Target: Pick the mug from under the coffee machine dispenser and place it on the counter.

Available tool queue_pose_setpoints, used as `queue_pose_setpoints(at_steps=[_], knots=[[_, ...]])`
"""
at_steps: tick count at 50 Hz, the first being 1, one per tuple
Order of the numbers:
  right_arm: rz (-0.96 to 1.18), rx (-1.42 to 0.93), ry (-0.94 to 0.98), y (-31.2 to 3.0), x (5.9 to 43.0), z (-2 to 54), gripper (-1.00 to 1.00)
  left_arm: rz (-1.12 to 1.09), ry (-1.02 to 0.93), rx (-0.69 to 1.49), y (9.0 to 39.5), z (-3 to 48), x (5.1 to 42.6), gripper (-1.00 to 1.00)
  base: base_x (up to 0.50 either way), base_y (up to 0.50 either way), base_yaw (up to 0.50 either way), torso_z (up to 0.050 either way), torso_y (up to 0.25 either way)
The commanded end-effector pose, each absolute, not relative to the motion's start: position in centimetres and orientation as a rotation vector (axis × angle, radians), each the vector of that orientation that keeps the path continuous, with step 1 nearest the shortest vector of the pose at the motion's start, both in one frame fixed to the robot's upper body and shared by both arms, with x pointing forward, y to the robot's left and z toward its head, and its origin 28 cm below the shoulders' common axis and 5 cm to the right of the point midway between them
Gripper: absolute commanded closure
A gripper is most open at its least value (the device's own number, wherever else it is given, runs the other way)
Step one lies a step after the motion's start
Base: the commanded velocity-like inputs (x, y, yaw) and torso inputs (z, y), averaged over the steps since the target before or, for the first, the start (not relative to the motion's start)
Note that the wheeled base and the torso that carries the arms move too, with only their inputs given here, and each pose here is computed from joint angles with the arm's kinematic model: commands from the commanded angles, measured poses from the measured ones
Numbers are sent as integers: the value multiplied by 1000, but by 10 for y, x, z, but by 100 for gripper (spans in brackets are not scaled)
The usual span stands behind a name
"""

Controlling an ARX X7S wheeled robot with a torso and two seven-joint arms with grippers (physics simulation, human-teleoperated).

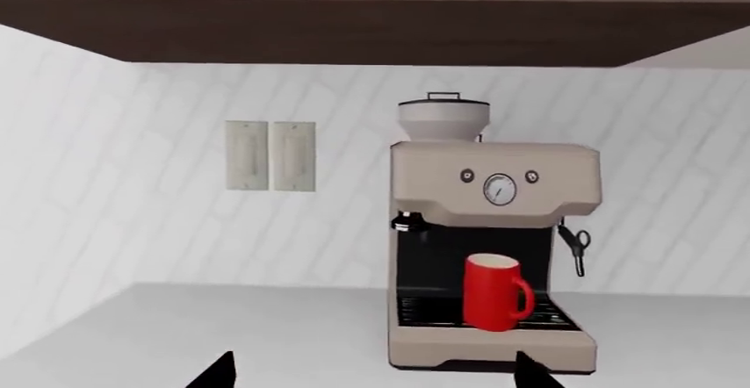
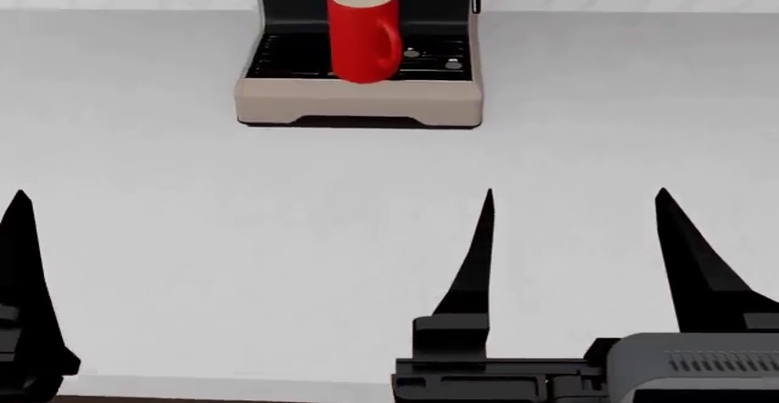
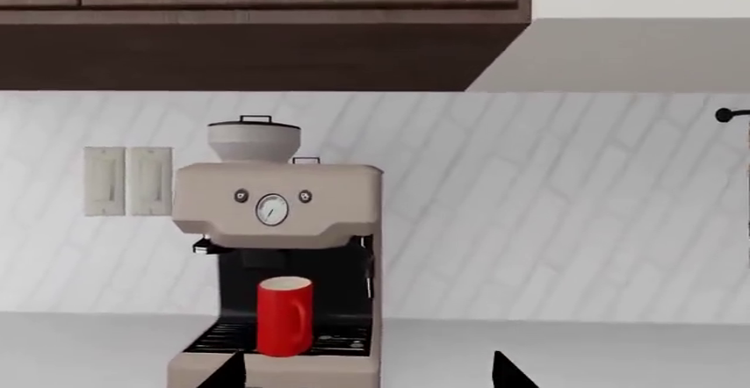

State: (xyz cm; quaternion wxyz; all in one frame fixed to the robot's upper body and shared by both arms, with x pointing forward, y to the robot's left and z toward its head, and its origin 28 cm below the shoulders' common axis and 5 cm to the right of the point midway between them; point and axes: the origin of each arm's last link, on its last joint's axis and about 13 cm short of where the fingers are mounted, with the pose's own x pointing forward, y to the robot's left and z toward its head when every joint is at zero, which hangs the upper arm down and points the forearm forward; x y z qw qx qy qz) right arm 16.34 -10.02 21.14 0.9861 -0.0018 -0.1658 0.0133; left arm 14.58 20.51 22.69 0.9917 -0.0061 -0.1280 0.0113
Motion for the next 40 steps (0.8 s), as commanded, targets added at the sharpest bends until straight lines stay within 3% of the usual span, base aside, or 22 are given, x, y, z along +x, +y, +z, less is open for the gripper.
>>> queue_pose_setpoints(at_steps=[1, 40], knots=[[27, -9, -330, -100, 164, 211, -100, 25, -254, -12, 205, 226, 146, -100, 449, 105, 0, 0, 0], [43, 5, -323, -100, 163, 209, -100, 21, -257, -9, 205, 226, 144, -100, 408, 41, 0, 0, 1]])
